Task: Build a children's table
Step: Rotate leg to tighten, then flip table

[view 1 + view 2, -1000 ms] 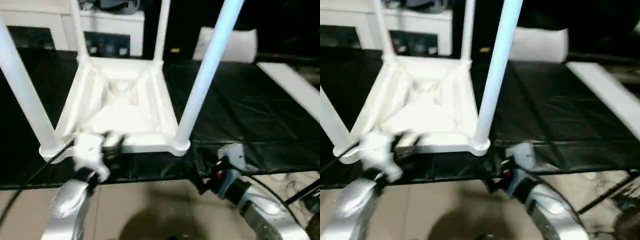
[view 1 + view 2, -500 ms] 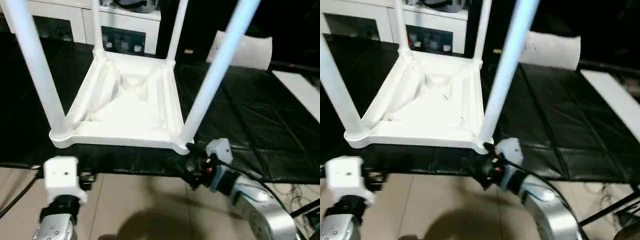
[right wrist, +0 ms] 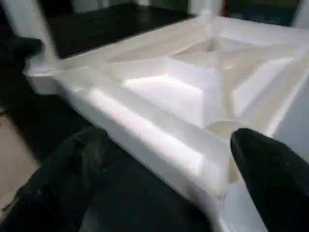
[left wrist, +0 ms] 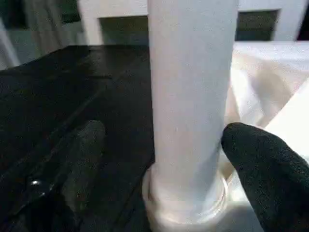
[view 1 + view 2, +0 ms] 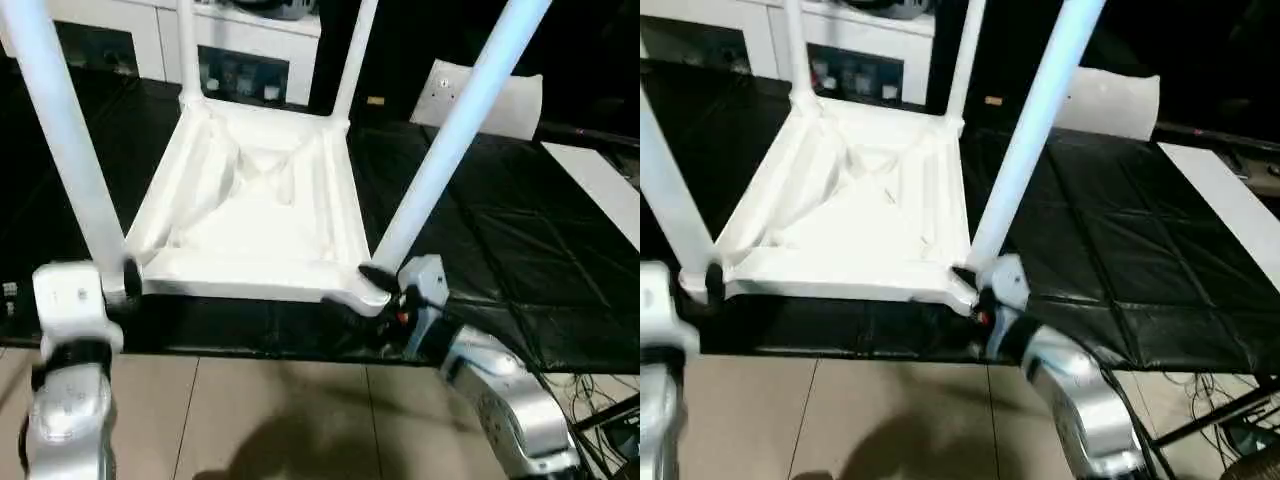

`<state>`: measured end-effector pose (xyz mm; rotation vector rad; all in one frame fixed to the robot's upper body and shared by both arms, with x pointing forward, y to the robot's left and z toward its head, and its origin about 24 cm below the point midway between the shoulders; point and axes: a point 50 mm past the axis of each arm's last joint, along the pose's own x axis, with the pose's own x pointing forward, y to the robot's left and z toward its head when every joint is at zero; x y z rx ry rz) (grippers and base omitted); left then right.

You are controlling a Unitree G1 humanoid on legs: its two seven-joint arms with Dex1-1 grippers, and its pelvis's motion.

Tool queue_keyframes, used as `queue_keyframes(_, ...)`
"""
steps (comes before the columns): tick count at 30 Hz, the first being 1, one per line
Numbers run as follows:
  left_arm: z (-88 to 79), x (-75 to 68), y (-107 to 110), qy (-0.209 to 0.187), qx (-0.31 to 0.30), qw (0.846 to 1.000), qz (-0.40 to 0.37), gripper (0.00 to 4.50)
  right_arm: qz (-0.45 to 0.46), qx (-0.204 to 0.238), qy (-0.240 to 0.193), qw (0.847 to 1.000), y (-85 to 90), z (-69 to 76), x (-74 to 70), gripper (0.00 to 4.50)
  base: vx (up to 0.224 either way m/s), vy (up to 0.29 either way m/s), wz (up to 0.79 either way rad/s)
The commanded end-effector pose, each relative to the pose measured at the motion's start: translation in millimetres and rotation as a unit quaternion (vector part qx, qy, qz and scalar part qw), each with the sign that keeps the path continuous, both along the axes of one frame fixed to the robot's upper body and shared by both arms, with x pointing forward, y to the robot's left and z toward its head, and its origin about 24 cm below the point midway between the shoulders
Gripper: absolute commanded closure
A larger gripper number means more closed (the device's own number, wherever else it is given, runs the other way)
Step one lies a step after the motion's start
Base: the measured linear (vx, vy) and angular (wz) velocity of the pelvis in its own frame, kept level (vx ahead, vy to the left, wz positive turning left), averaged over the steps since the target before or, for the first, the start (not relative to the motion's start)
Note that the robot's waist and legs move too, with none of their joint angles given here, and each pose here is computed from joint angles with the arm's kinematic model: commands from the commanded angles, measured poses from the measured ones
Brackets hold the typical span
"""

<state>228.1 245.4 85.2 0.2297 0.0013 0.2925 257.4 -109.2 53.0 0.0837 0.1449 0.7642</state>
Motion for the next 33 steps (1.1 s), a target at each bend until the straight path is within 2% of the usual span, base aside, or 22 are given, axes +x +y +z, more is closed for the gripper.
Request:
queue_keyframes(1, -4.1, 7.1, -5.7, 0.009, -0.018, 0.999, -0.028, 0.07, -0.091, -0.028, -0.007, 0.995, -28.2, -1.7, 12.3, 0.00, 0.000, 0.000, 0.00)
queue_keyframes(5, -6.1, 18.1, -12.6, 0.015, -0.026, 0.999, -0.045, 0.07, -0.127, -0.061, -0.012, 0.990, -42.7, -4.7, 18.5, 0.00, 0.000, 0.000, 0.00)
queue_keyframes(9, -6.3, 28.1, -23.7, 0.006, -0.051, 0.995, -0.090, 0.07, -0.074, -0.056, -0.018, 0.995, -33.7, -3.1, 13.9, 0.00, 0.000, 0.000, 0.00)
queue_keyframes(10, -6.1, 29.2, -25.6, 0.006, -0.052, 0.994, -0.098, 0.33, -0.064, -0.054, -0.018, 0.996, -31.5, -2.7, 12.8, 0.00, 0.000, 0.000, 0.00)
queue_keyframes(13, -5.8, 31.9, -30.6, 0.005, -0.054, 0.993, -0.108, 0.41, 0.007, -0.031, -0.019, 0.999, -14.3, 0.2, 4.4, 0.00, 0.000, 0.000, 0.00)
queue_keyframes(18, -7.0, 32.4, -30.3, 0.009, -0.054, 0.994, -0.094, 0.89, 0.084, -0.006, -0.013, 0.996, 5.1, 1.9, -3.3, 0.00, 0.000, 0.000, 0.00)
queue_keyframes(33, -12.5, 31.4, -32.3, 0.028, -0.064, 0.991, -0.117, 2.25, 0.161, -0.001, -0.003, 0.987, 16.1, 5.0, -5.1, 0.00, 0.000, 0.000, 0.00)
